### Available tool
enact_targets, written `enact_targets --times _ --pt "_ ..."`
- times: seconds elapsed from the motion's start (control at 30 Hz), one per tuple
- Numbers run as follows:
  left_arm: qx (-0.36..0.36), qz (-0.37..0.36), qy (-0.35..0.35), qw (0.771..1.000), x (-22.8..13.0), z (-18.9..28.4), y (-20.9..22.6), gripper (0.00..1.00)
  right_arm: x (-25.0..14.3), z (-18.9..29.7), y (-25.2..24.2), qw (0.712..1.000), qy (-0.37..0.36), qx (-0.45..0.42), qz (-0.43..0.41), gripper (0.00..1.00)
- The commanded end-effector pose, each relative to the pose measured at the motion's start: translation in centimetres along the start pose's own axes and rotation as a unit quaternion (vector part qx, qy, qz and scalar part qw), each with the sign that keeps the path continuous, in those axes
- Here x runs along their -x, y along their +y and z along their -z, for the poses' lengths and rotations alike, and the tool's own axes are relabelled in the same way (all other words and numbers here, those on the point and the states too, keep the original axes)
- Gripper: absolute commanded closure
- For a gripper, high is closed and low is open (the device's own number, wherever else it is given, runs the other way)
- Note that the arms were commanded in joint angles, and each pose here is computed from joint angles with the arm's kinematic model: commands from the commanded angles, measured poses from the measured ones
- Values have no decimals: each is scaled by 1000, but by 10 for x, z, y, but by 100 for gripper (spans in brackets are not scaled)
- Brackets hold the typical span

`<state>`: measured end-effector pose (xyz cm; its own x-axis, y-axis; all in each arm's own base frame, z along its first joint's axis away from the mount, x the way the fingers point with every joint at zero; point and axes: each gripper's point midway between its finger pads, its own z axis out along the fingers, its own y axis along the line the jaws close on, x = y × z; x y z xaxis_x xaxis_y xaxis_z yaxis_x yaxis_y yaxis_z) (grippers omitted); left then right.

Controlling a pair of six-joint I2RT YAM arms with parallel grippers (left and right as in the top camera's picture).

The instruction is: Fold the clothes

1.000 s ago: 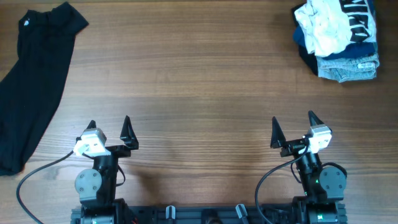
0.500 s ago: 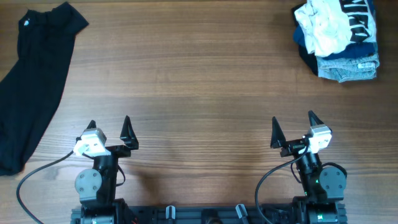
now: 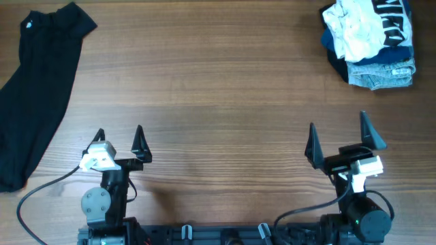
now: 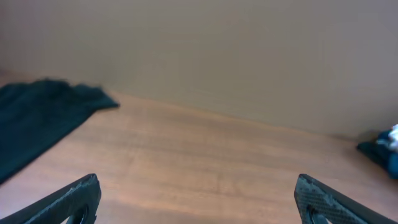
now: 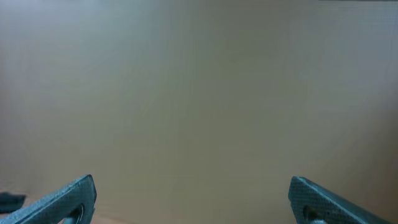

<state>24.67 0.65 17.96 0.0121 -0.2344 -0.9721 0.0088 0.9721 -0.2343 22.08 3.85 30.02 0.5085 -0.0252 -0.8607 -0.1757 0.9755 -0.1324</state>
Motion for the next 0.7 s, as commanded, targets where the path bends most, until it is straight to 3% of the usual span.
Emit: enact_targets --times 0.0,0.13,0.3,0.4,0.57,0.67 --pt "-38 -9 -40 998 20 2 -14 0 -2 -24 -1 999 27 12 12 0" --pt "-42 -12 -61 997 34 3 -17 0 13 -84 5 997 31 68 13 0" --pt "-34 -8 -28 999 47 -4 -20 0 15 -155 29 981 38 190 0 0" --pt "-22 -2 24 999 57 -19 -20 0 -11 -196 33 966 102 235 -34 0" --pt "-7 10 107 994 75 -57 -22 0 -41 -220 32 947 189 255 -43 0" --pt "7 26 203 979 85 -90 -24 0 -55 -228 29 936 236 256 -36 0"
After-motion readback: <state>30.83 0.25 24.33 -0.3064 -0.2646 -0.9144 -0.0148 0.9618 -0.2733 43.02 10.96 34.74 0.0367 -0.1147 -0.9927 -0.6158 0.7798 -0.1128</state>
